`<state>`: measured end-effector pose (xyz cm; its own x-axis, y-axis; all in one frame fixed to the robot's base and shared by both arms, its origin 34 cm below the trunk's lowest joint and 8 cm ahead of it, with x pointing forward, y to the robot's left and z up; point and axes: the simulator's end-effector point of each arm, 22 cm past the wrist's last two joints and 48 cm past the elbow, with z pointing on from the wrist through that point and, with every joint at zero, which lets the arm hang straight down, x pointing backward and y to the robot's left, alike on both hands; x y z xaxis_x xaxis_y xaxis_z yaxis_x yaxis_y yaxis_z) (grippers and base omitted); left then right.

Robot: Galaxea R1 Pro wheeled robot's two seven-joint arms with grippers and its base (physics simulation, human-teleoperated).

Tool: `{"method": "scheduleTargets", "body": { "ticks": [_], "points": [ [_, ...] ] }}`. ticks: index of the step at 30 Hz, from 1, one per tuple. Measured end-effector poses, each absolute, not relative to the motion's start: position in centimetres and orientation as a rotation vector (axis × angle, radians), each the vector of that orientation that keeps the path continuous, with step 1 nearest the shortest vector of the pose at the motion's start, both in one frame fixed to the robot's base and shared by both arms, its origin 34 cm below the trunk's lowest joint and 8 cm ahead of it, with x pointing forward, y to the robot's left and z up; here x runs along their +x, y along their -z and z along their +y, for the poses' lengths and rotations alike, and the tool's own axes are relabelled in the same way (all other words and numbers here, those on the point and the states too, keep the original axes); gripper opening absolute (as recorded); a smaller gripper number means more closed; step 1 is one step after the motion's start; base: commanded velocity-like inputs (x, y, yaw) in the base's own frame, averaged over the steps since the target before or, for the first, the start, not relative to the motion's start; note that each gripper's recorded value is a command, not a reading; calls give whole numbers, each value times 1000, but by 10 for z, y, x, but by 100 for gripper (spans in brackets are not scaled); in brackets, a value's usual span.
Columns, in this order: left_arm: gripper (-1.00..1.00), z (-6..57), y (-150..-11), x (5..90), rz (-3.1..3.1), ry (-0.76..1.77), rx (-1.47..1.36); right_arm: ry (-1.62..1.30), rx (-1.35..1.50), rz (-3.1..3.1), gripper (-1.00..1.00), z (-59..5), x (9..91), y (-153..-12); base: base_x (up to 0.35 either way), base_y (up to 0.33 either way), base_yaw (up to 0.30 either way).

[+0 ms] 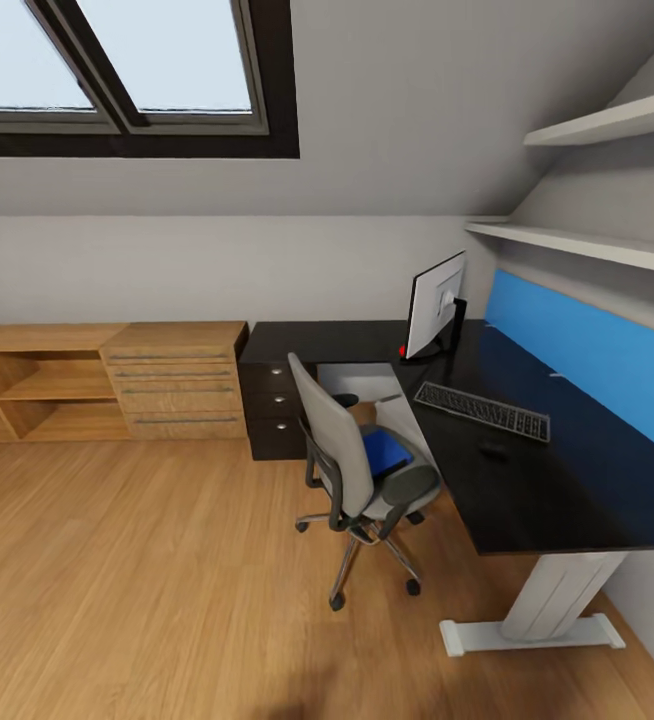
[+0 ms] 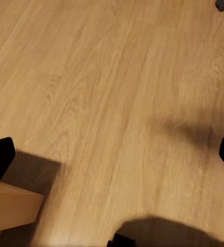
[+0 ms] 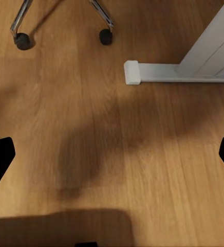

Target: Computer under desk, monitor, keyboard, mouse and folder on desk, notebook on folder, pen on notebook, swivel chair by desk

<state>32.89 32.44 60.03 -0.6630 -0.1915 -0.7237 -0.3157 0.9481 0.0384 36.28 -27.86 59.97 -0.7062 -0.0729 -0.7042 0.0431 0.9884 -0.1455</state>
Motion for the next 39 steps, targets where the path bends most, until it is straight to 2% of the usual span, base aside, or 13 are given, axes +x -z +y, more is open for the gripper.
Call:
{"method": "scheduleTargets", "body": {
  "ticks": [30,39],
  "points": [
    [100,327,-547,318,2391,-247,-401,192,-20,2345,100,-278,367,-559,-2,0,0],
    [100,317,-532,316,2396,-260,-421,192,-19,2345,100,-278,368,-545,-249,35,0]
  ]
}}
